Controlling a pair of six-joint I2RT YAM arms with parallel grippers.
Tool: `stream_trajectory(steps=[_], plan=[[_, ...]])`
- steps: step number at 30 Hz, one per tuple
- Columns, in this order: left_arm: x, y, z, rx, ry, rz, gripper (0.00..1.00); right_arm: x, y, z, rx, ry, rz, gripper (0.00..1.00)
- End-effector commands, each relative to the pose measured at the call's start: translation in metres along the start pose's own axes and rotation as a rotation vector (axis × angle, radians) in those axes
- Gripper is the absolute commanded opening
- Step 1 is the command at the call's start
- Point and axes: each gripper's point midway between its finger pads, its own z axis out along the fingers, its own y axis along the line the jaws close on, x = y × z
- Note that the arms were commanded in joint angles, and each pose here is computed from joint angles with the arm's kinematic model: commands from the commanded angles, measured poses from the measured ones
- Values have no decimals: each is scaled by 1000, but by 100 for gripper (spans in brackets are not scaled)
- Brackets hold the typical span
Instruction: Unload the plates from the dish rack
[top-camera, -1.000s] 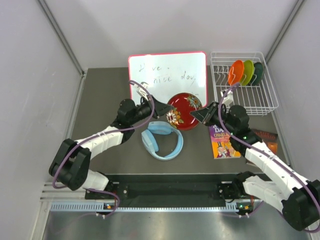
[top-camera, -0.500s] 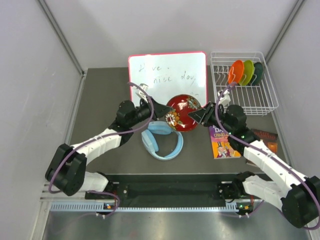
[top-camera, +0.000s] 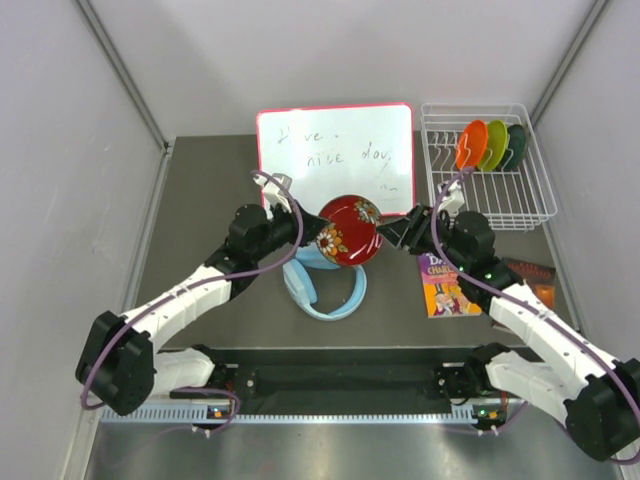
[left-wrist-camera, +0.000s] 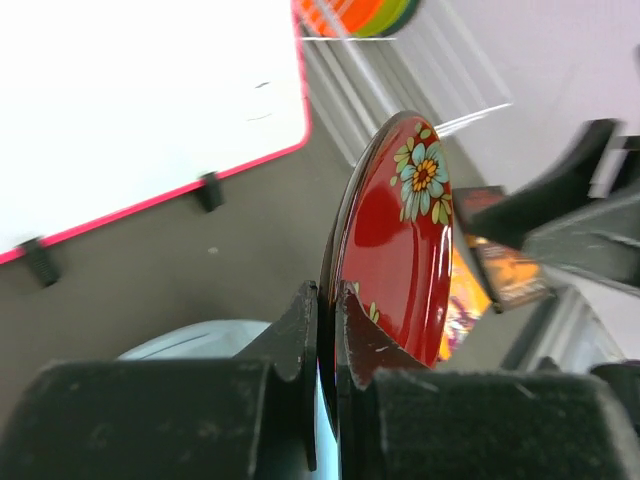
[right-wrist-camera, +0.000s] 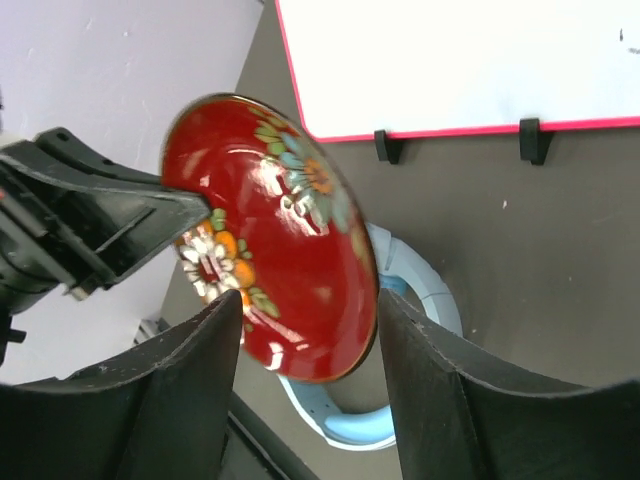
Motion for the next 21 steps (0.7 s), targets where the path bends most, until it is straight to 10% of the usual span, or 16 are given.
stream_trajectory(steps=[1,13,21], plan=[[-31,14,-9,-114,-96,69,0,-32,30,-12,-57,-97,-72,57],[-100,107,-114,-481,-257,27,0,-53,15,-32,80,-137,-172,64],[-61,174,-157,-742,-245,-159,0,-54,14,-33,83,-128,-194,65]])
